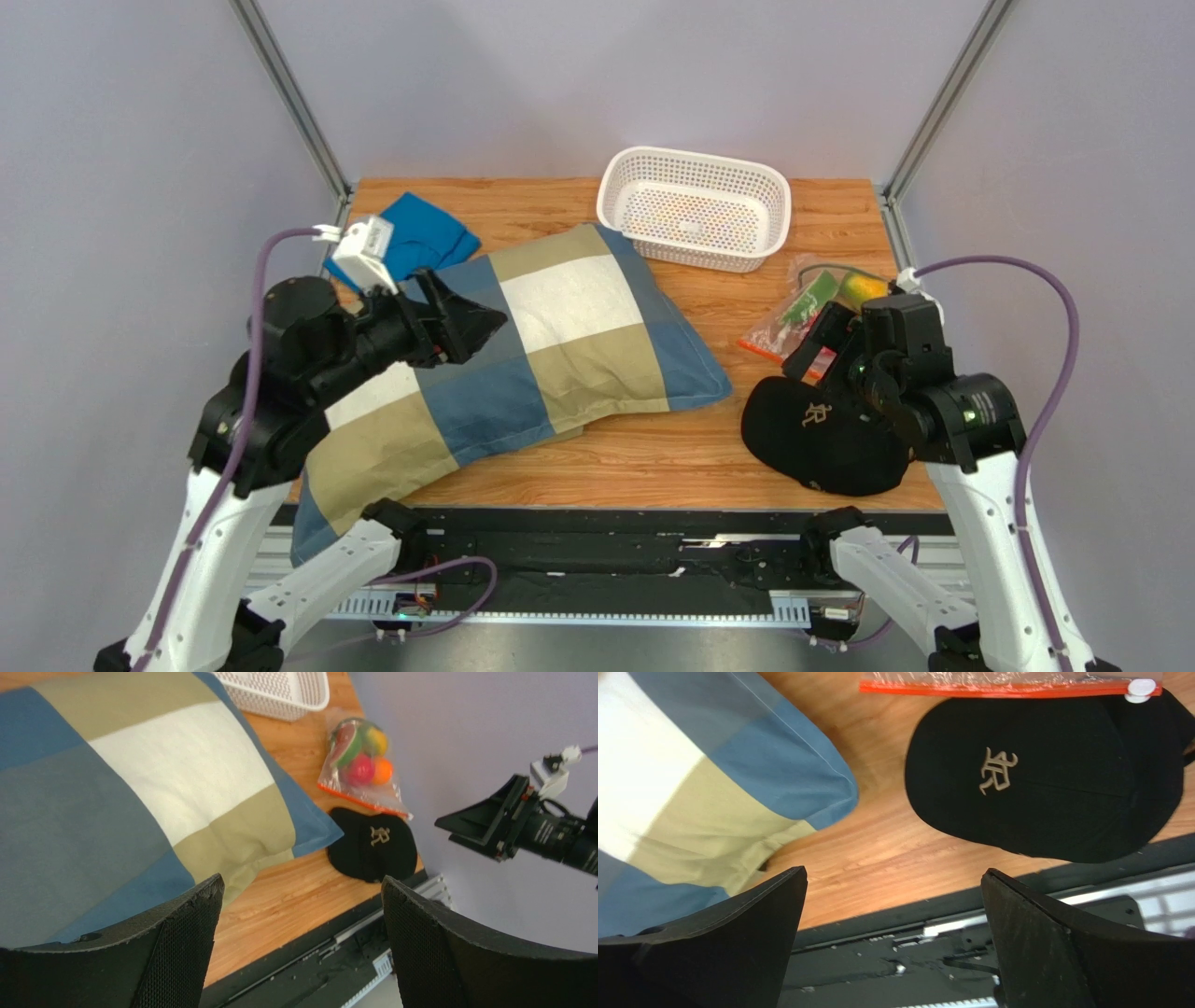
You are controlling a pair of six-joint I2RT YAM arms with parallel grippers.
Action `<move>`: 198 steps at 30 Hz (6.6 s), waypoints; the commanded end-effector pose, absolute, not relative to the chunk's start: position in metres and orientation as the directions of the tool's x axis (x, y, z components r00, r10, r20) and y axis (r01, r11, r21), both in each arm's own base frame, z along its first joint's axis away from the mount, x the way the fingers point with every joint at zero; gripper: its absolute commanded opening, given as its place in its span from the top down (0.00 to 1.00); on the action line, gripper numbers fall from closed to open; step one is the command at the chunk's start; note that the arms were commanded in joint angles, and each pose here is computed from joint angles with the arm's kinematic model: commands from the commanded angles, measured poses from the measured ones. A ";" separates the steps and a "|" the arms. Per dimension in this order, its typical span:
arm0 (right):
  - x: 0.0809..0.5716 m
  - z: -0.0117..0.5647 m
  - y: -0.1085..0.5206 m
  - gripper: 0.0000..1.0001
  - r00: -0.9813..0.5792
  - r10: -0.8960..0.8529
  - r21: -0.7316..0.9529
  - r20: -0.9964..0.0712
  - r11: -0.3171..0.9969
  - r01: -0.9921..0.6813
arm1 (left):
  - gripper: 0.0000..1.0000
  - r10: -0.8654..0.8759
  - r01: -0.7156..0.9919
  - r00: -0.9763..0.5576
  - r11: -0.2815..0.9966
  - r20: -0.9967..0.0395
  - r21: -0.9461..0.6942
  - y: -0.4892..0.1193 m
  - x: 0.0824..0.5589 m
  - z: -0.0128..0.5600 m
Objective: Open the zip-top bag and remove the fake food
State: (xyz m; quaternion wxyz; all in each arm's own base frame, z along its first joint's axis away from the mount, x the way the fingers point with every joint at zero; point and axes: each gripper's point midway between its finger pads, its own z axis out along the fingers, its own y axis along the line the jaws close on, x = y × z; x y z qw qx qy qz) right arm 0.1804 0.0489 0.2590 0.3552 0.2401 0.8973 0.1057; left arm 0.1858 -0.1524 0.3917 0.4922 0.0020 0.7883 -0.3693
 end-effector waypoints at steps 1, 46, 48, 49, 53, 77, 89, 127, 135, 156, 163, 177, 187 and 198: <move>0.185 0.263 0.046 0.00 -0.718 0.354 0.237 -0.599 0.935 0.263 | 0.13 -0.217 0.478 -0.571 0.696 -0.792 -0.535 -0.201 0.198 0.366; 0.212 0.234 -0.001 0.09 -0.701 0.509 0.142 -0.500 0.846 0.513 | 1.00 0.166 0.458 -0.798 0.793 -0.579 -0.403 -0.449 0.353 0.077; 0.216 0.232 -0.005 0.08 -0.695 0.508 0.127 -0.510 0.843 0.523 | 1.00 0.152 0.434 -0.805 0.810 -0.574 -0.395 -0.435 0.344 0.084; 0.218 0.230 -0.006 0.08 -0.696 0.507 0.121 -0.509 0.842 0.525 | 1.00 0.167 0.410 -0.831 0.830 -0.531 -0.379 -0.421 0.332 0.067; 0.230 0.231 -0.005 0.08 -0.684 0.517 0.130 -0.515 0.835 0.534 | 1.00 0.204 0.448 -0.823 0.806 -0.530 -0.386 -0.404 0.293 0.076; 0.218 0.224 0.014 0.06 -0.715 0.529 0.233 -0.457 0.847 0.478 | 0.01 0.168 0.689 -0.691 0.444 -0.703 -0.572 -0.563 0.342 0.102; 0.209 0.223 0.005 0.06 -0.708 0.531 0.187 -0.465 0.841 0.508 | 0.01 0.118 0.664 -0.668 0.541 -0.735 -0.516 -0.520 0.366 0.114; 0.221 0.183 -0.059 0.02 -0.435 0.831 0.228 -0.347 0.525 0.820 | 1.00 -0.165 0.194 -0.964 0.103 -0.209 -0.976 -0.545 0.317 0.253; 0.247 0.193 -0.070 0.03 -0.377 0.875 0.306 -0.303 0.464 0.831 | 1.00 -0.189 0.172 -0.963 0.114 -0.191 -0.979 -0.538 0.310 0.263; 0.268 0.183 -0.082 0.05 -0.208 0.946 0.389 -0.248 0.294 0.873 | 1.00 -0.174 0.193 -0.961 0.140 -0.216 -0.971 -0.523 0.302 0.265; 0.310 0.171 -0.069 0.83 -0.317 0.920 0.459 -0.230 0.389 0.799 | 1.00 -0.099 0.369 -0.912 0.223 -0.398 -0.902 -0.506 0.288 0.259; 0.279 0.224 0.009 1.00 -0.381 0.903 0.397 -0.198 0.430 0.811 | 0.40 0.213 0.912 -0.145 0.407 -0.966 -0.048 -0.469 0.272 0.293; 0.283 0.231 0.020 1.00 -0.429 0.876 0.394 -0.221 0.482 0.782 | 0.39 0.187 0.949 -0.053 0.316 -0.981 0.009 -0.502 0.256 0.322; 0.293 0.239 0.036 1.00 -0.421 0.895 0.441 -0.148 0.441 0.782 | 0.35 0.231 0.991 -0.122 0.079 -0.965 -0.107 -0.554 0.234 0.277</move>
